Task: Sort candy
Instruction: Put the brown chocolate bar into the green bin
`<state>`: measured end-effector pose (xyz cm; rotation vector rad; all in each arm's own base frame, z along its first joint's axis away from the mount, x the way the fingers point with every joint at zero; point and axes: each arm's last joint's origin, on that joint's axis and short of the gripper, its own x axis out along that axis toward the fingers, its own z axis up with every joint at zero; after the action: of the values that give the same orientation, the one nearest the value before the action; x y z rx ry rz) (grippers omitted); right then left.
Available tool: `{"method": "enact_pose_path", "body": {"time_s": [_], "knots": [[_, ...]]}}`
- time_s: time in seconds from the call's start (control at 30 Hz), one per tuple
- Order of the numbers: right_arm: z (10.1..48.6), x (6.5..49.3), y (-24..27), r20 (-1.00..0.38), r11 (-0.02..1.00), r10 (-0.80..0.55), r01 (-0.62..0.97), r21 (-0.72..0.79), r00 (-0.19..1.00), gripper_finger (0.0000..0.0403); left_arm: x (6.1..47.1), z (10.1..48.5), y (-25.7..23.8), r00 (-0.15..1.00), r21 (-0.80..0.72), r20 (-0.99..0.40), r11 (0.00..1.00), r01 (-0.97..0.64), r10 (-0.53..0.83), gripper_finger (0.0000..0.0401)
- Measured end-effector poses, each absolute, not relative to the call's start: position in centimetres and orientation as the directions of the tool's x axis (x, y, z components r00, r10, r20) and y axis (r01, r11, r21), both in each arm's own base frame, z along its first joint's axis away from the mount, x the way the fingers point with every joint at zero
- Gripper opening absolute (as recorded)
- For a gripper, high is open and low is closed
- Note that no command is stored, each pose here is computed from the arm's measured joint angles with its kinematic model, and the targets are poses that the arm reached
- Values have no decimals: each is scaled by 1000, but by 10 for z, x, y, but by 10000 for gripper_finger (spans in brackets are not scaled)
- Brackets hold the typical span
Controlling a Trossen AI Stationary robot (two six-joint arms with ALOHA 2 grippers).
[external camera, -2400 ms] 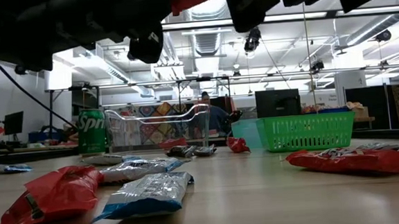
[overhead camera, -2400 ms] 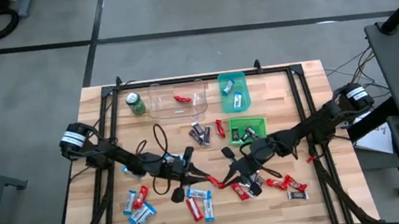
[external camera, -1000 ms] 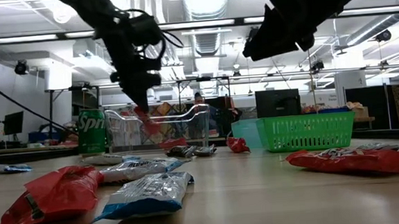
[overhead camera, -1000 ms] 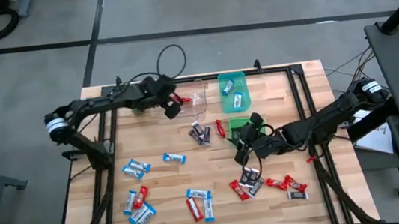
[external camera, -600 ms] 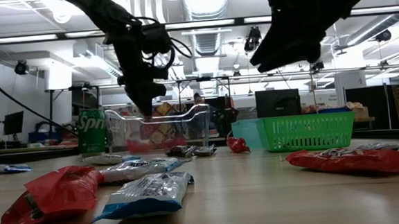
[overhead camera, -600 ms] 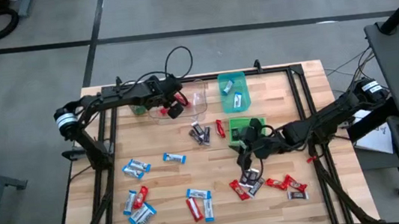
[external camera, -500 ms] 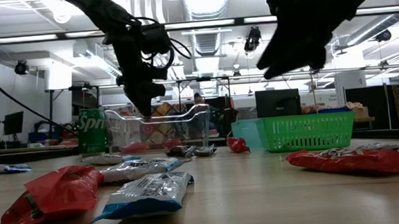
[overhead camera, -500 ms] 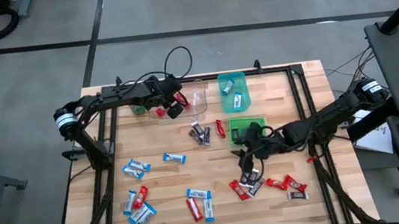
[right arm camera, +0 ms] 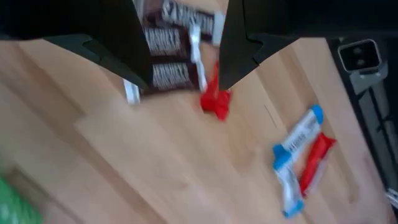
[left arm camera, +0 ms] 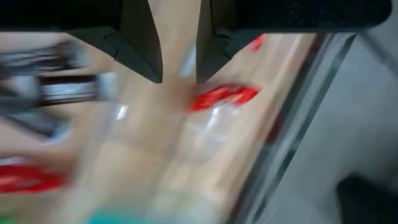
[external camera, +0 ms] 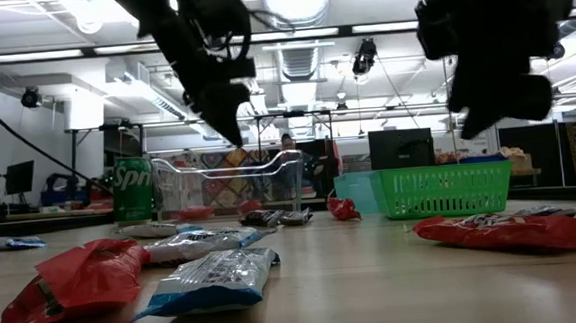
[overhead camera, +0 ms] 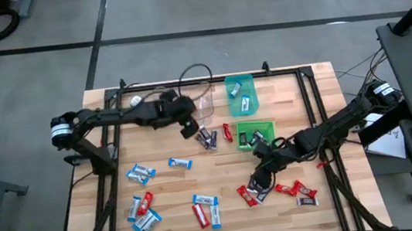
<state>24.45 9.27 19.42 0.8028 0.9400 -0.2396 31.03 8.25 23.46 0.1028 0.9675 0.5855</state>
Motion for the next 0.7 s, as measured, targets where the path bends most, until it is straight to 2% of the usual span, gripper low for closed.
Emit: {"method": "enact_pose_path", "body": {"time_s": [0.2, 0.4, 0.47, 0.53, 0.63, 0.7], "knots": [[191, 237, 101, -828, 647, 160, 577, 499, 537, 151, 313, 227, 37, 638, 181, -717, 959, -217, 280, 80], [190, 231, 108, -848, 629, 165, 608, 484, 505, 141, 306, 226, 2, 755, 158, -628, 981, -114, 189, 80], [190, 233, 112, -848, 673, 170, 570, 471, 501, 141, 303, 232, -7, 785, 155, -597, 984, -89, 165, 80], [189, 235, 118, -854, 767, 172, 477, 429, 491, 141, 300, 238, -15, 809, 151, -571, 986, -67, 142, 80], [186, 243, 130, -869, 922, 172, 236, 308, 465, 141, 295, 249, -25, 838, 146, -533, 988, -39, 112, 80], [180, 247, 136, -899, 978, 142, 78, 191, 415, 141, 292, 256, -30, 862, 151, -499, 988, -19, 93, 80]]}}
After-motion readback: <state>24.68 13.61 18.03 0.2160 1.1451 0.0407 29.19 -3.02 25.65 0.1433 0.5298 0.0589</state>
